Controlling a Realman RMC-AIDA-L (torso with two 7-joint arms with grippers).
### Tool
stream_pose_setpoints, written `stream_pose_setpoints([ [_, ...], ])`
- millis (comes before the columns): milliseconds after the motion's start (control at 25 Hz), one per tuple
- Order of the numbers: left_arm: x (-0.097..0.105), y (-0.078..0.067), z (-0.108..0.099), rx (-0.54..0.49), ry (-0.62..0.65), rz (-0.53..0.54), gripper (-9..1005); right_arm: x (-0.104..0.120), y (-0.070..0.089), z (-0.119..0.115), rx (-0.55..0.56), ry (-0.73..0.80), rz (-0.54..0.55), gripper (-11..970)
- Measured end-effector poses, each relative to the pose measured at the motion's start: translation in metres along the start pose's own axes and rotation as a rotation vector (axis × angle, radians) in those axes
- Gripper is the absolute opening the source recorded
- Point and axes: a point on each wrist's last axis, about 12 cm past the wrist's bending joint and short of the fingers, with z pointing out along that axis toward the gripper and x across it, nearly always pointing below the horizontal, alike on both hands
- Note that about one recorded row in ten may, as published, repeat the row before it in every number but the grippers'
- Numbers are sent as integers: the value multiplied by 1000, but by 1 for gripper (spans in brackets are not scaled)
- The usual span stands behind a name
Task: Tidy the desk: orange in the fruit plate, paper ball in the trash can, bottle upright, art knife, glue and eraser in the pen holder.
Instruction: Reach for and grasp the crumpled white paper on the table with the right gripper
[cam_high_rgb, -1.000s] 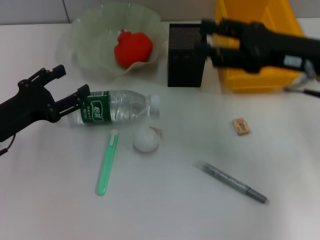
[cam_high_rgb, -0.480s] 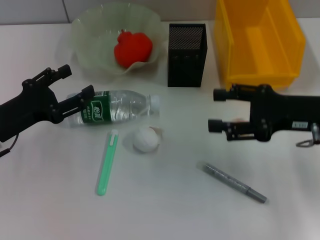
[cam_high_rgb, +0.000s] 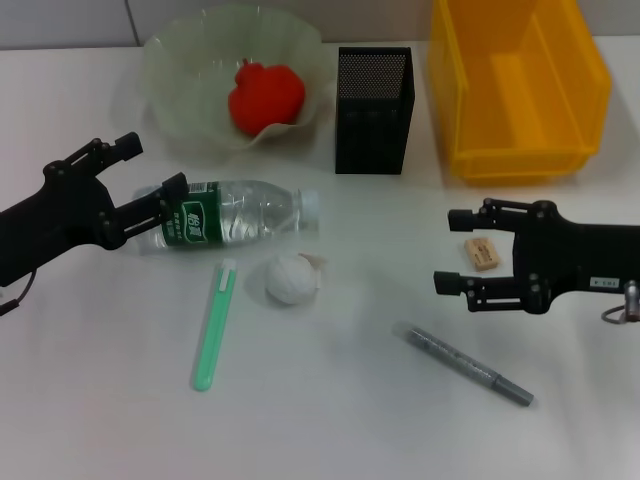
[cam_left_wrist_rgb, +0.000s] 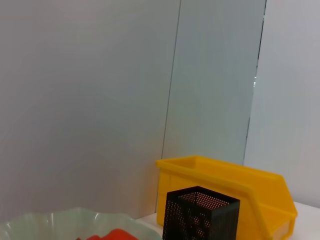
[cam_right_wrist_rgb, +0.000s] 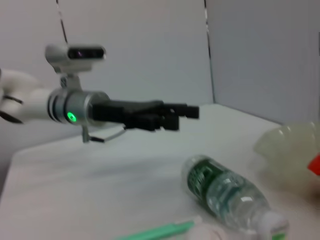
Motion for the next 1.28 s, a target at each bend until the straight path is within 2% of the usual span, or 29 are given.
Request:
stream_pose_setpoints([
  [80, 0, 0, 1, 5, 1, 2, 842, 6, 0, 2, 19, 15, 5, 800],
  [800, -4, 3, 3, 2, -11, -4, 842, 12, -1, 6, 31, 59, -1, 788],
  [960, -31, 13, 17, 92, -22, -85, 842, 13, -1, 6, 31, 57, -1, 785],
  [1040, -48, 17, 27, 176, 17, -124, 842, 12, -1, 6, 31, 54, -1, 783],
  [1080, -68, 21, 38, 250, 88, -149, 842, 12, -1, 6, 32, 53, -2, 783],
  [1120, -68, 21, 38, 250, 88, -149, 842, 12, -1, 6, 32, 52, -2, 782],
  [1160, -77, 23, 44, 281, 132, -151, 842, 12, -1, 6, 32, 52, -3, 781],
  [1200, -94, 23, 57, 337, 237, -136, 842, 11, -1, 6, 31, 51, -5, 780],
  [1240, -94, 23, 57, 337, 237, -136, 842, 11, -1, 6, 31, 51, -5, 780],
  [1280, -102, 22, 64, 366, 299, -114, 842, 11, -1, 6, 30, 50, -5, 779],
])
